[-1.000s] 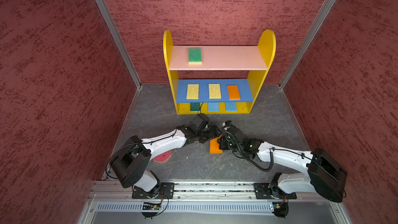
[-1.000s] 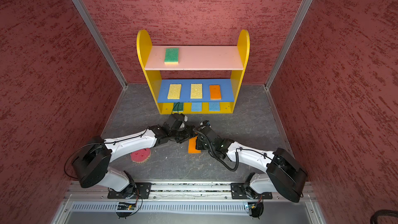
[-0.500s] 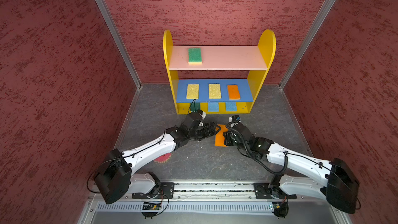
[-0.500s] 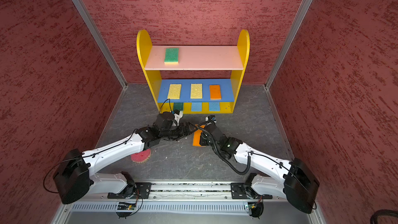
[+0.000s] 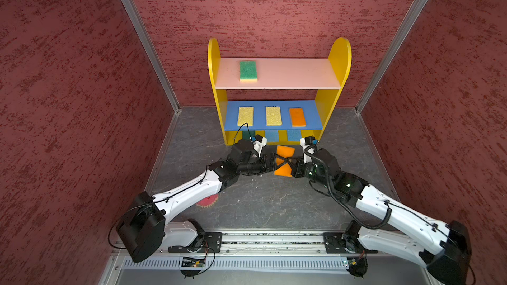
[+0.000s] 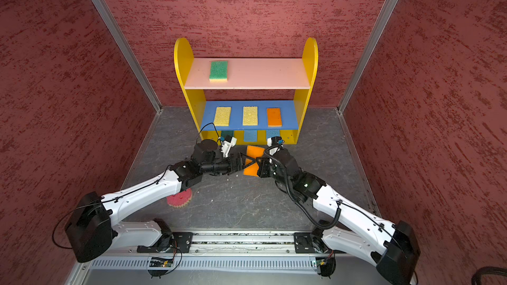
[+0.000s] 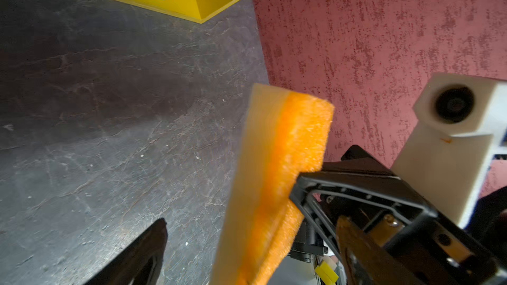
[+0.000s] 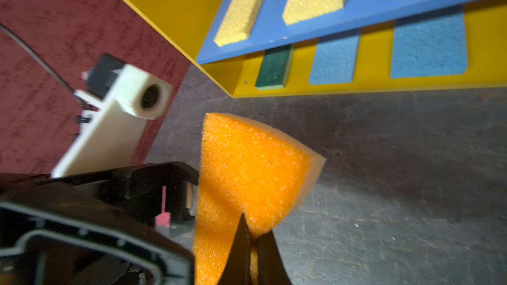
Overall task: Place and organize the cleaning sponges onto the shelf
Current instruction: 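Lift the orange sponge with both grippers toward the shelf, then hold the orange sponge upright with the left gripper while the right gripper releases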
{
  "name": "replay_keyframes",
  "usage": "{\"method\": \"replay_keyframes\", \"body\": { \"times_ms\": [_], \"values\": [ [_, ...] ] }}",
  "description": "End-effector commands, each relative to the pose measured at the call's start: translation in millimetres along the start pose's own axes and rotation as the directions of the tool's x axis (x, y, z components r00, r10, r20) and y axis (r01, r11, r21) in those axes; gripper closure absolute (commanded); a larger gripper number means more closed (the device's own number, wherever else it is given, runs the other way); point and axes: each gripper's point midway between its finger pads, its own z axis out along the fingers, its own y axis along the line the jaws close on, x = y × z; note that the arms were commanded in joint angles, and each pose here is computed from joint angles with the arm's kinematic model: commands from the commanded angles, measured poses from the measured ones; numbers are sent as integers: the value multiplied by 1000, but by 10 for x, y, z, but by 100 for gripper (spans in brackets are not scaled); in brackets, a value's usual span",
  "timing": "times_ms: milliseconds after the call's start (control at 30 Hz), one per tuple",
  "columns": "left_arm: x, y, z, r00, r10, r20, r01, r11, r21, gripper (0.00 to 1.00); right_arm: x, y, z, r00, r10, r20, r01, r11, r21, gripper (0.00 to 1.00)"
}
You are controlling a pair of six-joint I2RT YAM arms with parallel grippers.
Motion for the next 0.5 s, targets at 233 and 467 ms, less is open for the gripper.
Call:
{"method": "replay_keyframes", "body": {
  "times_ms": [233, 467],
  "values": [
    [-2, -659, -14, 996, 91, -20, -84, 967, 239, 60, -133, 396, 45, 1000, 3, -9, -4, 986, -167, 100],
    [-39, -638, -40, 995, 101, -3, -98, 976, 193, 100, -235, 470, -41, 1000, 9, 29, -3, 980, -200, 100]
  ]
}}
